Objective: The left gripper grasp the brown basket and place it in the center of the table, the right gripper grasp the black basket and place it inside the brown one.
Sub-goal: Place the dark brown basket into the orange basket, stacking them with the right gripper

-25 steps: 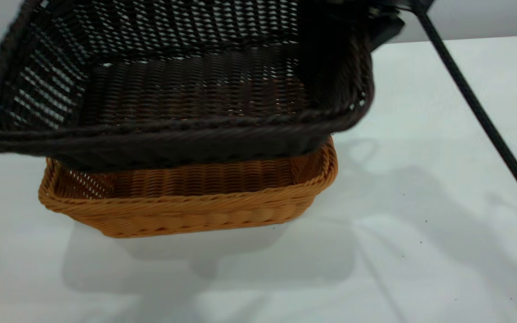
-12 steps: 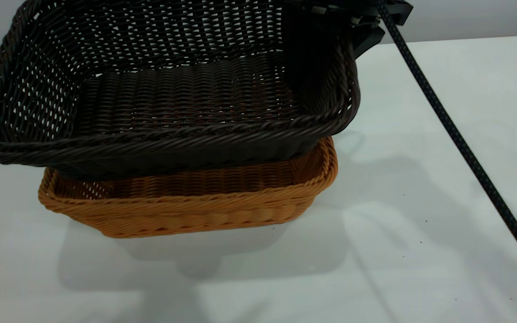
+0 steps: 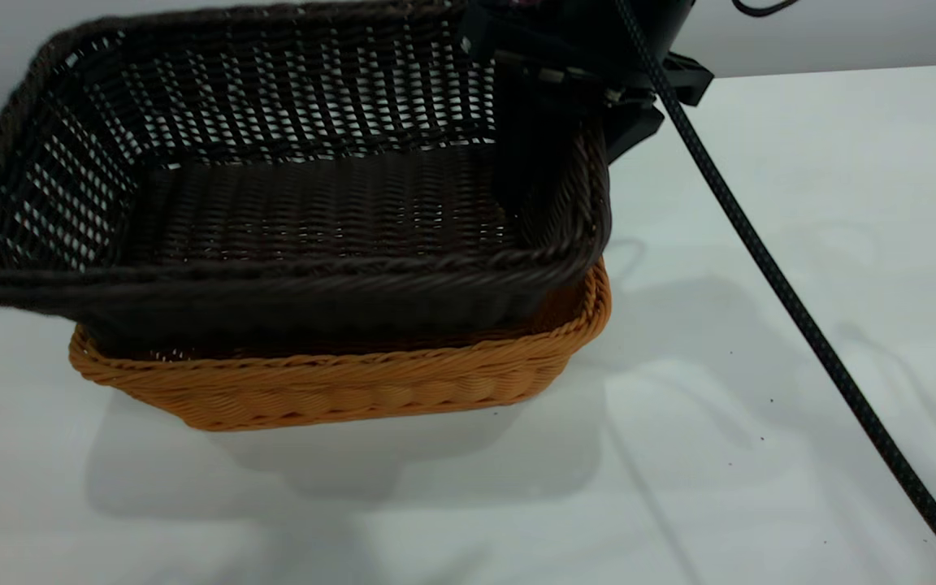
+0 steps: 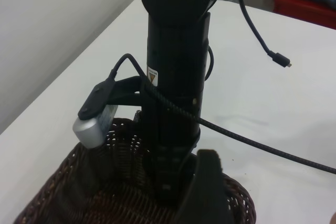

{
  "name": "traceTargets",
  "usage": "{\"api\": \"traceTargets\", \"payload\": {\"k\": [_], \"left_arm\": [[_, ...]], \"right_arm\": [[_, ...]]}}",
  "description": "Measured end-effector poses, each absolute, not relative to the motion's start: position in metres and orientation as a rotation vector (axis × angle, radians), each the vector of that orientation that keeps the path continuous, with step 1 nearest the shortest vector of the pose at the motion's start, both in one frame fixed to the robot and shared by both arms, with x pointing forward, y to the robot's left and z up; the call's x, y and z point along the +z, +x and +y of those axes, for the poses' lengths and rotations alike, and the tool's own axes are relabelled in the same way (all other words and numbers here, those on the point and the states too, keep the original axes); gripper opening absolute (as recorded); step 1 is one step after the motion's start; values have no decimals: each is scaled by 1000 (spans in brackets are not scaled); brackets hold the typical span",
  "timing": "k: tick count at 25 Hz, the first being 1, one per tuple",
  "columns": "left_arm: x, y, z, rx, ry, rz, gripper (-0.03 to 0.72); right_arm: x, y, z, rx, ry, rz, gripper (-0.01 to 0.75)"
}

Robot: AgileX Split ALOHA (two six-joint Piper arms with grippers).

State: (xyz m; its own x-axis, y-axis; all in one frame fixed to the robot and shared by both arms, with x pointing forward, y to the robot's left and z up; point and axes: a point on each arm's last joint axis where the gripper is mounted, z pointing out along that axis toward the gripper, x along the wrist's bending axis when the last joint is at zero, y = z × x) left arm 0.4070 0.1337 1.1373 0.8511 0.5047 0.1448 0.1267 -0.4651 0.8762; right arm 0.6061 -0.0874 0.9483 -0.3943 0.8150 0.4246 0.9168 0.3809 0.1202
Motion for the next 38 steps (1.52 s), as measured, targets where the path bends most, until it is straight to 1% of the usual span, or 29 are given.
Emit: {"api": "traceTargets", "payload": {"k": [10, 12, 38], "left_arm": [[1137, 407, 134, 477, 2038, 459, 532], [1137, 407, 134, 478, 2039, 459, 532], [1136, 406, 134, 475, 2046, 456, 532]], "right_arm": [[922, 608, -87, -418, -1501, -2344, 281], [921, 609, -87, -420, -1504, -2354, 265], [919, 610, -91, -383, -1491, -2412, 258]]}}
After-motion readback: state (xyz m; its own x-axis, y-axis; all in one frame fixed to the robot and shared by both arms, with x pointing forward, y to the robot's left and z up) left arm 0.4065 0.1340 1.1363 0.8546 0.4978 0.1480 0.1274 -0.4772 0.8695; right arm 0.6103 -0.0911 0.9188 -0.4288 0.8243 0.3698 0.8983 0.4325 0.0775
